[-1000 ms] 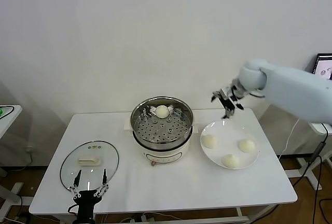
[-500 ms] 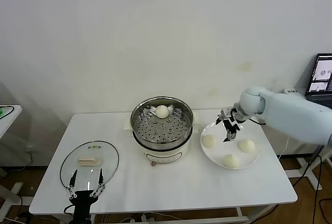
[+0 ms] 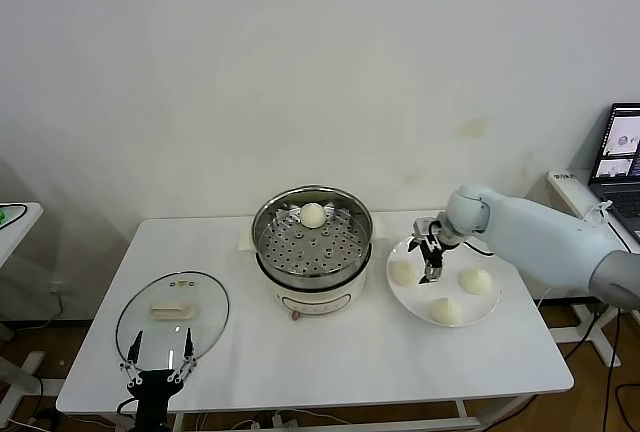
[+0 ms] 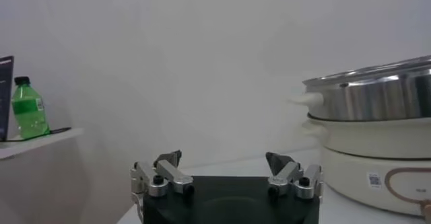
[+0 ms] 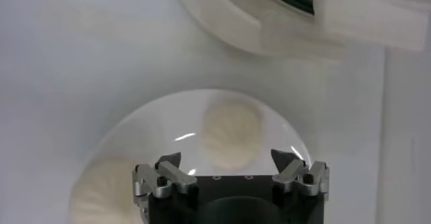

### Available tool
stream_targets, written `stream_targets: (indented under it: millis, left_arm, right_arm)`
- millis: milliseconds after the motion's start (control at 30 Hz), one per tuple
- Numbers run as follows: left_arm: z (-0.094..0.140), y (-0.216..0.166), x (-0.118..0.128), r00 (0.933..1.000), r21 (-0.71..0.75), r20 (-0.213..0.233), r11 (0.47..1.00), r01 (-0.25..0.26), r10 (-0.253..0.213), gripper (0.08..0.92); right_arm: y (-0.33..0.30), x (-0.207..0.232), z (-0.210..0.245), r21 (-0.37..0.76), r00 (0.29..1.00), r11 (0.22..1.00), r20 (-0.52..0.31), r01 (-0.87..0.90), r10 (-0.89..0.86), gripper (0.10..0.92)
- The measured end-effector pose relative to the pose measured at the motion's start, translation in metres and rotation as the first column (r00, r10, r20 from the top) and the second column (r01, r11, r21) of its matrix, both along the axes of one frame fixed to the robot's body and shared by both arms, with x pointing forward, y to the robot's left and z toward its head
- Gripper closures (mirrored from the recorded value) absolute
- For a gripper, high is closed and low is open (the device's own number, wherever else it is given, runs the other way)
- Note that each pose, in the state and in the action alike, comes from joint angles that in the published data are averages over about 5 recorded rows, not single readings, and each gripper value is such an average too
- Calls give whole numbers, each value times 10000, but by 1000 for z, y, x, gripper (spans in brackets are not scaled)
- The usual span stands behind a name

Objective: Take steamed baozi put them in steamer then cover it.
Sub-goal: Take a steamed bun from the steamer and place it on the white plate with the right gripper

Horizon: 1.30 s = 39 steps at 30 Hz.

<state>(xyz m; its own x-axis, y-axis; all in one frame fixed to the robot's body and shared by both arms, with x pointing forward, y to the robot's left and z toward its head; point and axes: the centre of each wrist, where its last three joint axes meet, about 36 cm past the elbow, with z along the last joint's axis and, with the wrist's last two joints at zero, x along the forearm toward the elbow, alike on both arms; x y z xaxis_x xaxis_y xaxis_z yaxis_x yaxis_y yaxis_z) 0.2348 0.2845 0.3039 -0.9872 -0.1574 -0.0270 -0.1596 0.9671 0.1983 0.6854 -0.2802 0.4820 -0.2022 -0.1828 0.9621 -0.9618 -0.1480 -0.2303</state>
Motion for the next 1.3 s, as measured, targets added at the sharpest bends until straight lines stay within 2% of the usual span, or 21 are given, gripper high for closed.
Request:
stream_targets:
  millis: [400, 500, 933, 1300]
  left_arm:
    - [-3, 1, -1, 10000, -1, -20, 10000, -41, 41, 177]
    - [-3, 1, -2, 10000, -11, -19, 10000, -50, 50, 177]
    - [-3, -1, -2, 10000, -54, 17, 10000, -70, 70, 177]
    - [-2, -1, -3, 10000, -53, 45, 10000, -74, 74, 177]
  right_arm:
    - [9, 8, -23, -89, 9999, 9999, -116, 65, -66, 200]
    - [11, 9, -27, -114, 9999, 9999, -142, 63, -65, 220]
    - [11, 11, -32, -178, 9998, 9998, -149, 95, -97, 454]
    - [12, 10, -34, -160, 9998, 9998, -133, 120, -122, 578]
